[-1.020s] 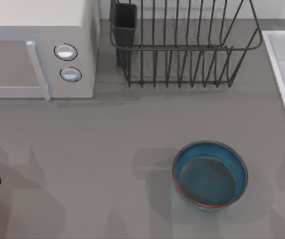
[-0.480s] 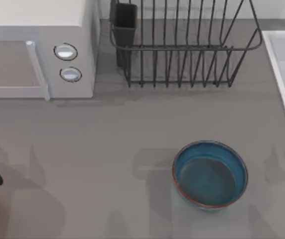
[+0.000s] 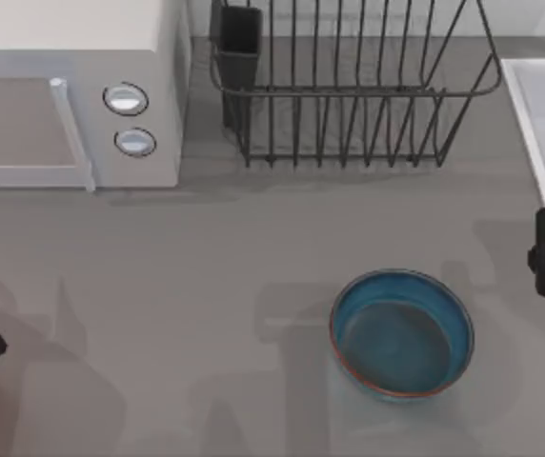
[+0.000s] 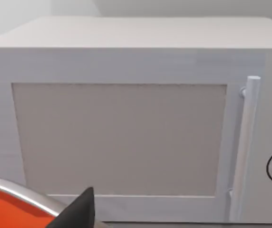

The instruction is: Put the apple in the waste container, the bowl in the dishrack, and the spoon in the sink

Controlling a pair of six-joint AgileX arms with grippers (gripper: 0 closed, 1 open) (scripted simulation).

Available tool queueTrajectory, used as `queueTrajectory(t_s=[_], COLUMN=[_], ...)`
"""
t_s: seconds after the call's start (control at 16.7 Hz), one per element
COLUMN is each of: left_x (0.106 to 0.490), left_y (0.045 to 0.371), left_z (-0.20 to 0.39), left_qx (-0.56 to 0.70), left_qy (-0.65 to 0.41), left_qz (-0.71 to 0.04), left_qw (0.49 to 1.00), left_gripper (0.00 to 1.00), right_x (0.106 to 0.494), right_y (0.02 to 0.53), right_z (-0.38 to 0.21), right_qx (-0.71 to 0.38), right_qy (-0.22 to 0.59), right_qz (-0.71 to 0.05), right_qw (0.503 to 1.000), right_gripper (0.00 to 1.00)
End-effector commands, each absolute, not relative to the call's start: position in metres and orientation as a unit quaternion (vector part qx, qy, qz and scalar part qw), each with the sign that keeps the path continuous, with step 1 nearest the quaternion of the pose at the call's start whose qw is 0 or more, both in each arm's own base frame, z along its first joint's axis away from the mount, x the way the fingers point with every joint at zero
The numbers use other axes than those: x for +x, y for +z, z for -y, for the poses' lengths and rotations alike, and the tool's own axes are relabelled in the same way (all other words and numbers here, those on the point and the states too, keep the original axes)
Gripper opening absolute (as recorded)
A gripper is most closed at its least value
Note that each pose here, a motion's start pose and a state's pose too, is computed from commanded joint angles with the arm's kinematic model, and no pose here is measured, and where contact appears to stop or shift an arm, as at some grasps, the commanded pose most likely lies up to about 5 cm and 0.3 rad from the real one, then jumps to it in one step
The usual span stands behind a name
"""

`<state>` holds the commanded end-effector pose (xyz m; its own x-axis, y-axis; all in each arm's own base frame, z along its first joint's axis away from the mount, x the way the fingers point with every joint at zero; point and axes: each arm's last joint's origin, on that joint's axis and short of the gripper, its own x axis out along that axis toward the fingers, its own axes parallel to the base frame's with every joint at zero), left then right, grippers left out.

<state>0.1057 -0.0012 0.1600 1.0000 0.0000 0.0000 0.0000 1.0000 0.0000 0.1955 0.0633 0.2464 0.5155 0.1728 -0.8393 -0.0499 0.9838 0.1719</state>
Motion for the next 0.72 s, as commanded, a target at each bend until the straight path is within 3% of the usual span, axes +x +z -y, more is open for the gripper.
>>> queueTrajectory(t_s=[0.36,0.72], left_x=[0.106,0.106], left_y=[0.16,0.16], left_z=[0.001,0.001], left_qx=[0.0,0.0], left_qy=[0.0,0.0], left_qz=[0.0,0.0], left_qw=[1.0,1.0], left_gripper=[1.0,1.0], right_x=[0.252,0.275], right_y=[0.241,0.229], right_z=[-0.12,-0.15], right_qx=[0.029,0.003], right_qy=[0.024,-0.004], right_qz=[-0.653,-0.707], right_qw=[0.756,0.707], right_gripper=[1.0,1.0])
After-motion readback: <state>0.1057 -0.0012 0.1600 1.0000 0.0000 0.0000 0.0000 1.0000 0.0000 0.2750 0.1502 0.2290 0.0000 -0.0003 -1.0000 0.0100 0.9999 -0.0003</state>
